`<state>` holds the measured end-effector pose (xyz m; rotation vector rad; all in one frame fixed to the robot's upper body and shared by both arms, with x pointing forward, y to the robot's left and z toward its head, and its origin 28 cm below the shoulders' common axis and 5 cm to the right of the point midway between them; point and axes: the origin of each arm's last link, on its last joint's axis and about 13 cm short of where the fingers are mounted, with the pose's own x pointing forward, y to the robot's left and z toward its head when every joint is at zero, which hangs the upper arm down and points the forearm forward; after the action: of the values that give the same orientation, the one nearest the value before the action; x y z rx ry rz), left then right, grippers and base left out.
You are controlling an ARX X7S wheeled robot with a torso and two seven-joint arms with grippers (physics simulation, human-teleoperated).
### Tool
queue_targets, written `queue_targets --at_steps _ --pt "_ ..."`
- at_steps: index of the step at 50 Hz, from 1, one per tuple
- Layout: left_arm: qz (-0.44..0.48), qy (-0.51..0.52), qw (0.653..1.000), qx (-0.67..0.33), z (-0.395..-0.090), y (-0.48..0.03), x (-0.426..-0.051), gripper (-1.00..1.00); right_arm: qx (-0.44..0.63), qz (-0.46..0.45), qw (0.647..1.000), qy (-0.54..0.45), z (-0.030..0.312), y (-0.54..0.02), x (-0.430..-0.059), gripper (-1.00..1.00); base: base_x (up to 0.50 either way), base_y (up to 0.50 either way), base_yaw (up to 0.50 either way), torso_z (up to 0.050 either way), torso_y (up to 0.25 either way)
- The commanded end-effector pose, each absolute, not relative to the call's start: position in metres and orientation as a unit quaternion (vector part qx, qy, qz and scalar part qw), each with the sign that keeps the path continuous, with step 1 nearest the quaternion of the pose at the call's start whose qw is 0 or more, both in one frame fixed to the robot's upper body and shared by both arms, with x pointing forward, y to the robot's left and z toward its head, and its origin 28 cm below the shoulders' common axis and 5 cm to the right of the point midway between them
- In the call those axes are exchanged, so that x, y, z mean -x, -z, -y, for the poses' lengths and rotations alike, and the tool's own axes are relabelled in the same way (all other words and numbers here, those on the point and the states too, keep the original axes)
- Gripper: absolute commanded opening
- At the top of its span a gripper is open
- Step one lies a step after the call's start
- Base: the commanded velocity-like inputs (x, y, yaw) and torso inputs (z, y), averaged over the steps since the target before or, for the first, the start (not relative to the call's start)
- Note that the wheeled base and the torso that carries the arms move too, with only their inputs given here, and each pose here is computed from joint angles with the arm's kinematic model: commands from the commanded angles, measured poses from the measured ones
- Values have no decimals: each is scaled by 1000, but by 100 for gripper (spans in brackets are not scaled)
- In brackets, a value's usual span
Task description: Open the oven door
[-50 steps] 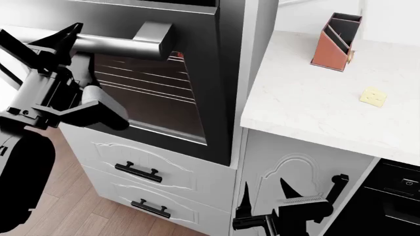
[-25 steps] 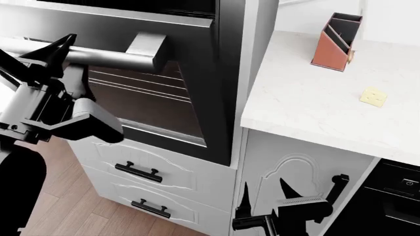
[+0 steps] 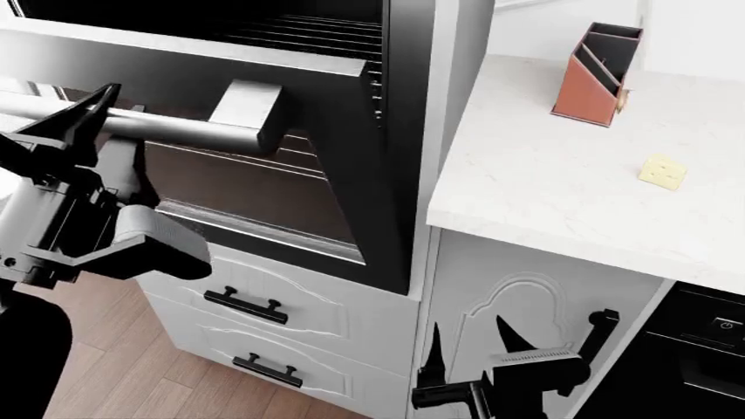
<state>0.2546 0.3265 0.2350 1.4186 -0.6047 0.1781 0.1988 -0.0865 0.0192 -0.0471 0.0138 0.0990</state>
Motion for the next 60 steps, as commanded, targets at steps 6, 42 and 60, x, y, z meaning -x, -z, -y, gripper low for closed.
queue_targets --at_steps 6,42,60 --pt "351 -79 692 -626 -306 -242 -234 -100 25 -8 998 -50 86 -19 -198 100 -1 -3 -3 2 3" --pt "333 -87 699 -627 -315 -205 -203 -100 29 -5 998 -52 85 -18 -197 100 0 -3 -3 0 2" --pt "326 -85 700 -630 -317 -198 -195 -100 31 -5 998 -52 85 -18 -197 100 -1 -4 -4 1 2"
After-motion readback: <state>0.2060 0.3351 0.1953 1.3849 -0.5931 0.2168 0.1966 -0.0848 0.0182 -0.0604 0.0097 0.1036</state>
